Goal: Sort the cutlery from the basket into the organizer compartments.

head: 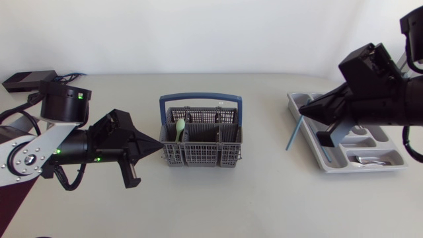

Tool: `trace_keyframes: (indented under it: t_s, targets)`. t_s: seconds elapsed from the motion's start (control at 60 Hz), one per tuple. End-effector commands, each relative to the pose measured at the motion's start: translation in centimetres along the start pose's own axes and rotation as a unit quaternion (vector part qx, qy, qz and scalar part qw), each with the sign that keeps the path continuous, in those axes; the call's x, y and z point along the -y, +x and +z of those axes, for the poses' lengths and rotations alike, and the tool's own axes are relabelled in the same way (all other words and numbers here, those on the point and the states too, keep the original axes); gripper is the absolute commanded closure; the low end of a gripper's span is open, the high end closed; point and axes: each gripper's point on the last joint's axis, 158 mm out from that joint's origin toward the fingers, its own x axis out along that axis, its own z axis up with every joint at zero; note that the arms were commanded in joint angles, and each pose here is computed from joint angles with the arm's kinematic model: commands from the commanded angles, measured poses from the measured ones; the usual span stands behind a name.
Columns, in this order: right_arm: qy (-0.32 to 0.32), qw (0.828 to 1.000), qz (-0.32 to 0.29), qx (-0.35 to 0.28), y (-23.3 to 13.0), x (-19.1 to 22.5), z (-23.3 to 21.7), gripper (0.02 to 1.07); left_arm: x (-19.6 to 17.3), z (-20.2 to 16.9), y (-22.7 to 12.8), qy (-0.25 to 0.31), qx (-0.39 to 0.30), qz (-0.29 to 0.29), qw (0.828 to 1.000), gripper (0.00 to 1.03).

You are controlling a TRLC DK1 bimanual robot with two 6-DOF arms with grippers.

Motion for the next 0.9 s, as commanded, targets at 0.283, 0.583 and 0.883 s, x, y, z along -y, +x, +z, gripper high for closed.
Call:
trace_keyframes:
  t_s: [0.283,0.583,0.883]
  targets:
    - [0.129,0.981,-0.08,-0.118,2.1,13.3,-6.8,1.01,0.6,-0.5,0.2,-0.004,-0.006,-0.006,1.0,1.0]
    - [0.197,0.958,-0.077,-0.192,6.1,17.2,-11.0,1.01,0.7,-0.6,0.1,-0.003,-0.006,-0.006,1.0,1.0]
    - [0.242,0.942,-0.075,-0.221,11.7,19.0,-14.5,1.01,1.0,-0.7,0.4,-0.002,-0.007,-0.011,1.0,1.0]
